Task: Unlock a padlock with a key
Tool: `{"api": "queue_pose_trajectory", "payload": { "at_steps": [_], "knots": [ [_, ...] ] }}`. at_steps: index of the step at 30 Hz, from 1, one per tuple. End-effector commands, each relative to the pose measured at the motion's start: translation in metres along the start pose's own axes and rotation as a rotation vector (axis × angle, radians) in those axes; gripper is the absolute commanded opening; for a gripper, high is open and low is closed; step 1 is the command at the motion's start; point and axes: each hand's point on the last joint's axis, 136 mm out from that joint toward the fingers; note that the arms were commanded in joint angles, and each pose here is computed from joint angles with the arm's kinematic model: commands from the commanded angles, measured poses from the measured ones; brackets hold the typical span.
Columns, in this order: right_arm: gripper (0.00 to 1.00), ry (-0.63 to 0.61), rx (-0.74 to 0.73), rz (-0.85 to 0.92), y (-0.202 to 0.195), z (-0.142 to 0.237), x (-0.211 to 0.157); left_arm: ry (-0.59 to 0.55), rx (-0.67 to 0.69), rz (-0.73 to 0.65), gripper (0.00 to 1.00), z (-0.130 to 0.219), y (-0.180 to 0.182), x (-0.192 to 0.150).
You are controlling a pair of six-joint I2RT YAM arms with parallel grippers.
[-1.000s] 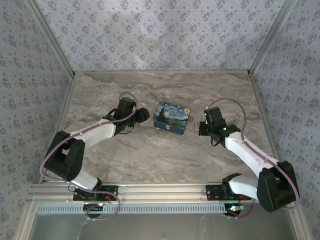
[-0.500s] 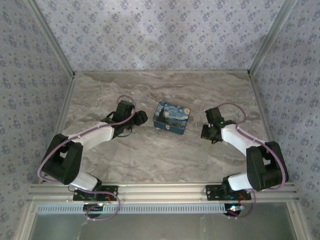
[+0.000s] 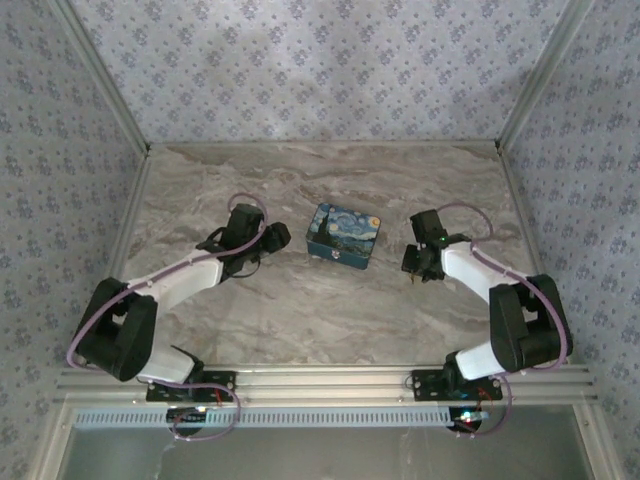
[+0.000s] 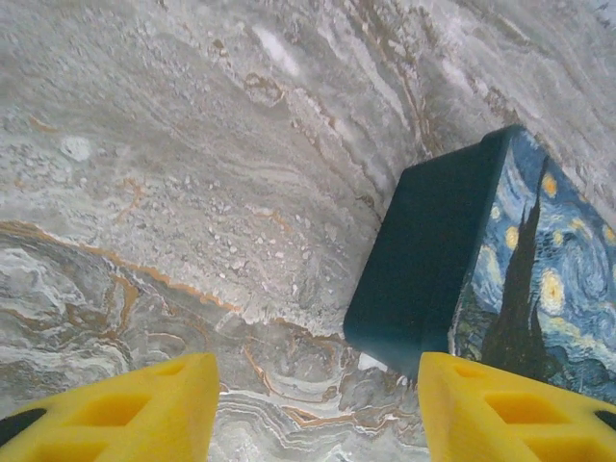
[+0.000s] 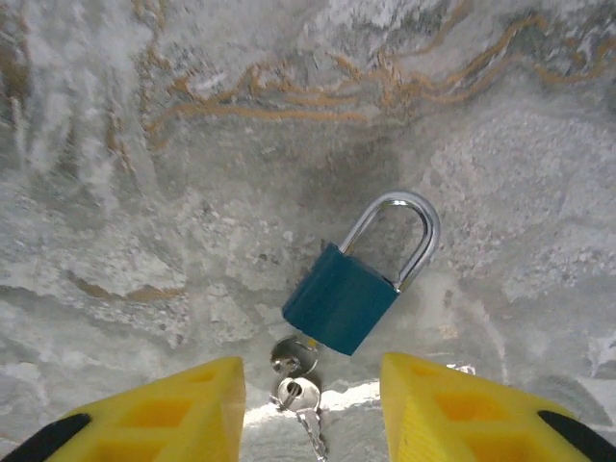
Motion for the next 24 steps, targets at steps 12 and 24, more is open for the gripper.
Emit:
{"api": "queue_pose_trajectory", "payload": {
  "at_steps": [12, 24],
  "knots": [
    [1.0, -0.31, -0.043, -0.065, -0.008, 0.081, 0.077, -0.165, 0.235, -0.168, 0.98, 0.057, 0.035, 0.06],
    [1.0, -0.7, -0.399, -0.065, -0.067, 0.079, 0.155, -0.323, 0.625, -0.374, 0.98, 0.085, 0.133, 0.124]
  ]
}}
Point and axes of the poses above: each hand's point on the last joint's axis, 136 mm out from that joint toward the fingers, its own z axis back along the fingers, its own y axis along the line the jaws close on, x = y × z, and after that the axes turned 9 degrees about -z, right-handed
